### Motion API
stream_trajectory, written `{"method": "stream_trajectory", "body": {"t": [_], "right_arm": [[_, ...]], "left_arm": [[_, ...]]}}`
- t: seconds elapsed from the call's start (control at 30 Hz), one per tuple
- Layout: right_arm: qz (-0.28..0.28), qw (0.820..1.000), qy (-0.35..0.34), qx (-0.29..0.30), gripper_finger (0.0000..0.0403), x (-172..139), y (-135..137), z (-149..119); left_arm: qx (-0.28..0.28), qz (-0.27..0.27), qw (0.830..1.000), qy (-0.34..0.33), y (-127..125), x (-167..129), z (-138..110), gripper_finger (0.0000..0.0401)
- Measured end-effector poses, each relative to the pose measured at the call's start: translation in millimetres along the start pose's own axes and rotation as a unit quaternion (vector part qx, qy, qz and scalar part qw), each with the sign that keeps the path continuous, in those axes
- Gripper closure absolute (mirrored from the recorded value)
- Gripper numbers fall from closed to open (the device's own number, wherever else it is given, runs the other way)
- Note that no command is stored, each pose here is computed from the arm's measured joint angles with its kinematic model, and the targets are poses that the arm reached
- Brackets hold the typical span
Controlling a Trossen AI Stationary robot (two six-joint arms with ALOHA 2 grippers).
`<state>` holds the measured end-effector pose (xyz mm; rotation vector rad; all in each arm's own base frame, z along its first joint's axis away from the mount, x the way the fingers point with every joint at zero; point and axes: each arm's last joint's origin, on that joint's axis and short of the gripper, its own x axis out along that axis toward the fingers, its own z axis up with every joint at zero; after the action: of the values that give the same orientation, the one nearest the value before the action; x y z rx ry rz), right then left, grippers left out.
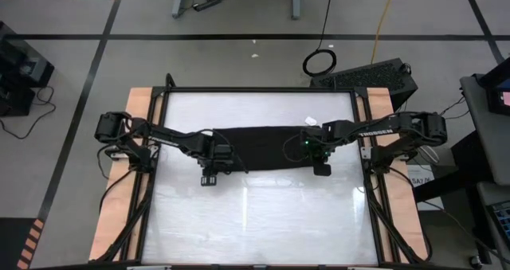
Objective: Roll towel
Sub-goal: Roll the towel
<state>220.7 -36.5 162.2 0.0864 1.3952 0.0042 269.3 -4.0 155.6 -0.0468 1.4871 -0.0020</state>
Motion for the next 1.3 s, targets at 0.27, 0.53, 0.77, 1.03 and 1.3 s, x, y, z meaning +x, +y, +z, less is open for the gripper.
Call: {"method": "stream_trajectory", "body": {"t": [0.27,0.53,0.77,1.03,1.3], "right_arm": [[0.010,1.000,-0.003,-0.001,0.0402,0.0,0.5,0.5],[0.010,1.000,-0.007,-0.001,0.0403,0.0,0.5,1.3],[0.010,1.000,-0.009,-0.001,0.0403,0.0,0.4,1.5],[0.009,1.000,-0.013,-0.002,0.0403,0.0,0.4,2.3],[0.010,1.000,-0.012,-0.001,0.0403,0.0,0.4,2.3]], "left_arm": [[0.001,0.003,1.000,0.008,-0.5,-8.8,3.8,0.0257],[0.003,0.016,0.999,-0.035,5.6,-9.6,12.3,0.0257],[-0.009,0.011,0.999,-0.036,12.1,-8.9,12.0,0.0257],[-0.010,-0.004,1.000,-0.018,12.0,-1.4,12.0,0.0257],[0.002,-0.008,1.000,-0.003,11.9,10.6,14.6,0.0294]]}}
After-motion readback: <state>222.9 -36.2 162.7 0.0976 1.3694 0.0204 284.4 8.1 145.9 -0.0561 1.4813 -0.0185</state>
